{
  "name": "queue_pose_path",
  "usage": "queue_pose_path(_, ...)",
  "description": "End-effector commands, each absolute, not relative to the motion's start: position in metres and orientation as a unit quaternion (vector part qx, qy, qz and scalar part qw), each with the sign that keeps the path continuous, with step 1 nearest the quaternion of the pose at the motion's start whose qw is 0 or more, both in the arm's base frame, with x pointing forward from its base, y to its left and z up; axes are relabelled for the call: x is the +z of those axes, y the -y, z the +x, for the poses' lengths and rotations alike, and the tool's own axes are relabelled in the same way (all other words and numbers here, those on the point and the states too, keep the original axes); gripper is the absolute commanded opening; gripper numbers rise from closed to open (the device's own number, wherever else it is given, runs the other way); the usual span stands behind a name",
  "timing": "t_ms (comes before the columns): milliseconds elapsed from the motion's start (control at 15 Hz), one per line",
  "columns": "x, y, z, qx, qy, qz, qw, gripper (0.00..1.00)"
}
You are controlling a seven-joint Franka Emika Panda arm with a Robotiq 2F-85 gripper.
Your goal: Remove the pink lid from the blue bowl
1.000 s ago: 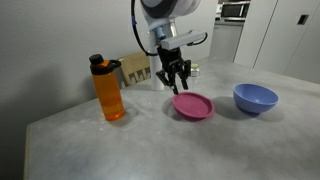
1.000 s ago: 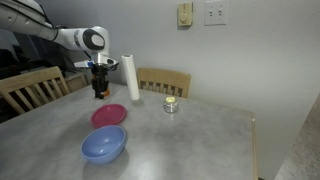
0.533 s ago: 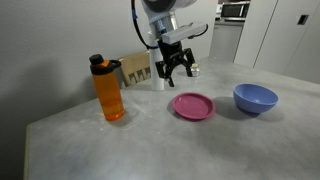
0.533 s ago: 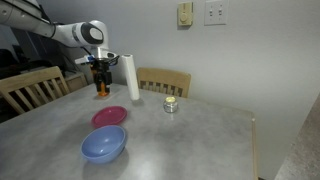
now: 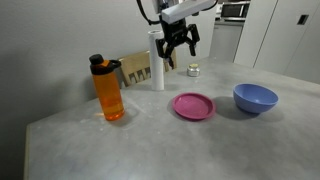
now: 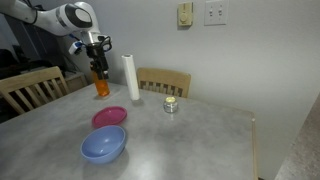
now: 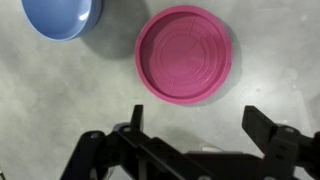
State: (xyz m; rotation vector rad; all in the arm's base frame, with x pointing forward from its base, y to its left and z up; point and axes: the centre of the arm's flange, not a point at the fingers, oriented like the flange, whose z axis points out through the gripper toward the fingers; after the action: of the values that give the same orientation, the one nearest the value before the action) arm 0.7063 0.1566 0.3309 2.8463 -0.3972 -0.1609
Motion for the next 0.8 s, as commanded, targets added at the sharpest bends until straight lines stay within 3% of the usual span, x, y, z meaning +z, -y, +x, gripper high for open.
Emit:
queue_pose_path(0, 0.356, -0.140, 0.642, -0.018, 0.143, 0.981, 0.128, 1.00)
queue_pose_path(733, 0.355, -0.084, 0.583, 0.111, -0.059, 0.990, 0.063, 1.00)
